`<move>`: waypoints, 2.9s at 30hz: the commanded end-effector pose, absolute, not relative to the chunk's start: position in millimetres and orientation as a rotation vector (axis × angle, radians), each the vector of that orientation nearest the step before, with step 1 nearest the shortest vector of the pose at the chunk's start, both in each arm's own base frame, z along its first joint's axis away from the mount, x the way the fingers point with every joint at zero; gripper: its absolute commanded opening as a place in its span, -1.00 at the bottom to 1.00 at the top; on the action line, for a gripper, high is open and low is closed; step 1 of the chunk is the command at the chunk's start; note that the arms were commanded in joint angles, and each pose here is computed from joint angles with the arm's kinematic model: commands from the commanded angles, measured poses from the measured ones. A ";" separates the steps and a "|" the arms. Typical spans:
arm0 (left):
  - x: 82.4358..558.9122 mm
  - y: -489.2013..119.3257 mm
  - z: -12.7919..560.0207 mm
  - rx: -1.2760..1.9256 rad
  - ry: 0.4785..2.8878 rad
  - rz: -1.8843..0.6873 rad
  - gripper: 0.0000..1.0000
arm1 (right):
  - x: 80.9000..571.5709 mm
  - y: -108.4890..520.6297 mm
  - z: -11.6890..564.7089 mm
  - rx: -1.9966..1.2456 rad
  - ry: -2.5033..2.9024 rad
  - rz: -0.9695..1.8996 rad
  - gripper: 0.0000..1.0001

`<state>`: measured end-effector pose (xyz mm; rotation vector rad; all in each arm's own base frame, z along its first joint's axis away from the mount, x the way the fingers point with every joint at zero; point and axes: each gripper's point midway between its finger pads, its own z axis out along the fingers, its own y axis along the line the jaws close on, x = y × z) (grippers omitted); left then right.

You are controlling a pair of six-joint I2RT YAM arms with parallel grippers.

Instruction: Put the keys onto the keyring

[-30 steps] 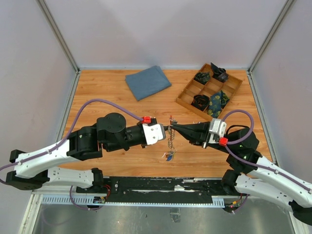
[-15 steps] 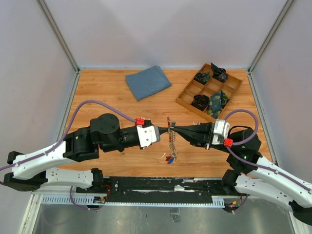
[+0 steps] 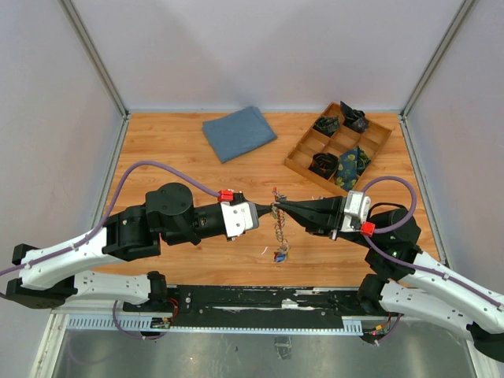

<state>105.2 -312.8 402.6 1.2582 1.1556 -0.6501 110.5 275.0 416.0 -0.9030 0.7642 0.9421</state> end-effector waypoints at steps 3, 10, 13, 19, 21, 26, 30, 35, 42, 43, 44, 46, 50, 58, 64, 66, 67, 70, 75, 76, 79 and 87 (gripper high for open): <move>95.8 -320.1 419.3 1.231 1.097 -0.725 -0.99 | 120.2 270.3 428.4 -0.849 0.773 0.887 -0.99; 96.7 -321.8 417.9 1.225 1.102 -0.726 -0.76 | 129.5 265.4 429.3 -0.805 0.805 0.847 -0.99; 99.9 -319.8 422.7 1.194 1.102 -0.719 -0.76 | 129.6 266.3 426.4 -0.814 0.814 0.847 -0.99; 106.2 -309.9 436.7 1.106 1.092 -0.710 -0.81 | 129.1 266.8 420.4 -0.823 0.826 0.850 -0.99; 105.5 -306.9 439.2 1.092 1.082 -0.716 -0.80 | 128.9 266.5 420.3 -0.821 0.826 0.851 -0.99; 105.9 -300.6 442.5 1.057 1.081 -0.724 -0.73 | 128.0 262.6 422.9 -0.819 0.816 0.837 -0.99; 114.1 -297.2 439.8 1.009 1.119 -0.702 -0.66 | 122.2 259.8 423.7 -0.842 0.798 0.837 -0.99; 118.0 -298.5 435.6 0.969 1.147 -0.709 -0.52 | 123.1 253.9 427.5 -0.832 0.798 0.813 -0.99; 121.6 -309.1 416.9 0.958 1.177 -0.715 -0.31 | 118.7 255.8 432.3 -0.847 0.777 0.830 -0.99; 121.2 -310.3 415.2 0.960 1.177 -0.719 -0.30 | 116.5 256.8 431.5 -0.864 0.774 0.834 -0.99; 120.8 -311.3 412.8 0.967 1.179 -0.721 -0.30 | 114.0 259.0 428.8 -0.889 0.774 0.840 -0.99; 119.4 -313.1 408.2 0.979 1.187 -0.729 -0.30 | 108.0 262.4 423.3 -0.942 0.771 0.853 -0.99; 119.4 -314.7 401.4 0.978 1.205 -0.735 -0.29 | 106.7 265.3 417.9 -0.972 0.785 0.859 -0.99; 166.0 -284.4 393.2 0.759 1.344 -0.719 -0.25 | 170.5 248.1 358.6 -0.870 1.208 0.601 -0.99; 227.6 -251.0 369.9 0.577 1.512 -0.637 -0.13 | 199.7 254.7 307.7 -0.821 1.411 0.510 -0.99; 237.1 -243.2 365.1 0.541 1.537 -0.608 -0.07 | 210.7 259.8 293.8 -0.822 1.463 0.466 -0.99; 241.8 -237.9 363.8 0.517 1.548 -0.591 -0.04 | 217.3 261.5 286.3 -0.823 1.491 0.436 -0.99; 258.4 -217.2 354.5 0.441 1.603 -0.540 0.01 | 233.9 266.6 267.8 -0.835 1.554 0.380 -0.99; 285.7 -174.5 326.0 0.286 1.712 -0.487 0.05 | 254.3 275.0 233.4 -0.877 1.671 0.393 -0.99; 288.8 -168.4 321.4 0.265 1.727 -0.479 0.06 | 256.5 275.8 225.5 -0.893 1.702 0.387 -0.98; 289.4 -159.6 317.9 0.242 1.738 -0.466 0.06 | 259.9 279.4 202.2 -0.947 1.771 0.364 -0.95; 288.0 -156.5 306.9 0.236 1.765 -0.451 0.08 | 270.4 265.7 149.7 -0.991 1.930 0.228 -0.81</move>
